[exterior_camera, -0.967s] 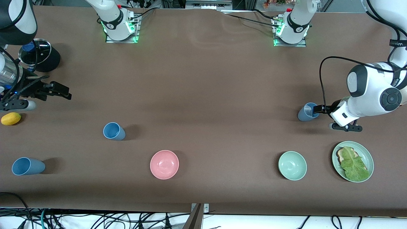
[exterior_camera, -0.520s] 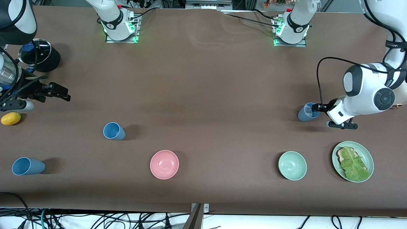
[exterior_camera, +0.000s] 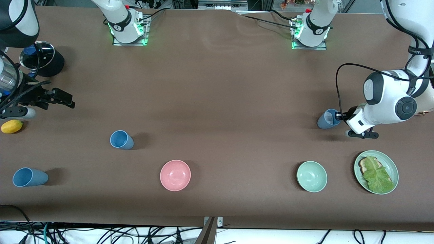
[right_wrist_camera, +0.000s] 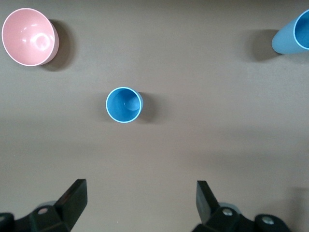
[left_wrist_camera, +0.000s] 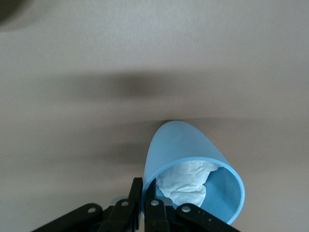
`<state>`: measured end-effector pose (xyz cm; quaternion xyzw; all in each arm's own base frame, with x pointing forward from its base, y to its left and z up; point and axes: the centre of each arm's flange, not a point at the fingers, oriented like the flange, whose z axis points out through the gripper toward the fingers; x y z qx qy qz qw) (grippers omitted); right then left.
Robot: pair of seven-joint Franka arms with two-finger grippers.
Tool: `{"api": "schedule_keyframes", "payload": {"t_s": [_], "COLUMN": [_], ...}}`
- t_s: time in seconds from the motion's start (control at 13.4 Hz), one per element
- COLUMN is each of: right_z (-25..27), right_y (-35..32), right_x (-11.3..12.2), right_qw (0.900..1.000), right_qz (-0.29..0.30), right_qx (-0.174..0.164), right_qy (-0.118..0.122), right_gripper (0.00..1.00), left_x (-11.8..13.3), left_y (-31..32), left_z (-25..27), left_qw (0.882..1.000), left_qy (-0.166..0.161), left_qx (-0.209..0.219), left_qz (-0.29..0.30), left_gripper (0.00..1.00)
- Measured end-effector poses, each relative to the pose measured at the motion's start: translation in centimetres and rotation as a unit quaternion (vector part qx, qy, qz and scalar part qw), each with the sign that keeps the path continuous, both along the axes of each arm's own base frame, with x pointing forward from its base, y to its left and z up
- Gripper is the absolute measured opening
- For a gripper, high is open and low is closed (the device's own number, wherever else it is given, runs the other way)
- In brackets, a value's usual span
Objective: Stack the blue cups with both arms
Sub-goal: 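Carry the cup to the table middle while the right gripper reaches out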
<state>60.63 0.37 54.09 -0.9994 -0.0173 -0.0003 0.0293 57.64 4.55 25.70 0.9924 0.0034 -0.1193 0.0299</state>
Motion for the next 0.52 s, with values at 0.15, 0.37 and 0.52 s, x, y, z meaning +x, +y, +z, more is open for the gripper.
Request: {"api": "schedule_keyframes", "payload": {"t_s": [0.15, 0.37, 0.52], "right_z": [0.0, 0.0, 0.0], "right_y": [0.0, 0.0, 0.0], "right_x": [0.0, 0.0, 0.1], "right_qw": [1.0, 1.0, 1.0], "right_qz": [0.0, 0.0, -0.001], "right_qx": [0.0, 0.001, 0.002], "right_qy": [0.0, -0.001, -0.002], "right_gripper": [1.0, 1.0, 1.0], "left_x": [1.2, 1.7, 0.5], "left_y": [-4.2, -15.7, -24.4], "left_z": [1.4, 3.9, 5.7], "left_qw": [0.999, 0.993, 0.987], "left_qy": [-0.008, -0.015, -0.02], "left_qx": [0.005, 0.013, 0.016], "left_qz": [0.039, 0.113, 0.16], "left_gripper": [0.01, 0.01, 0.01]}}
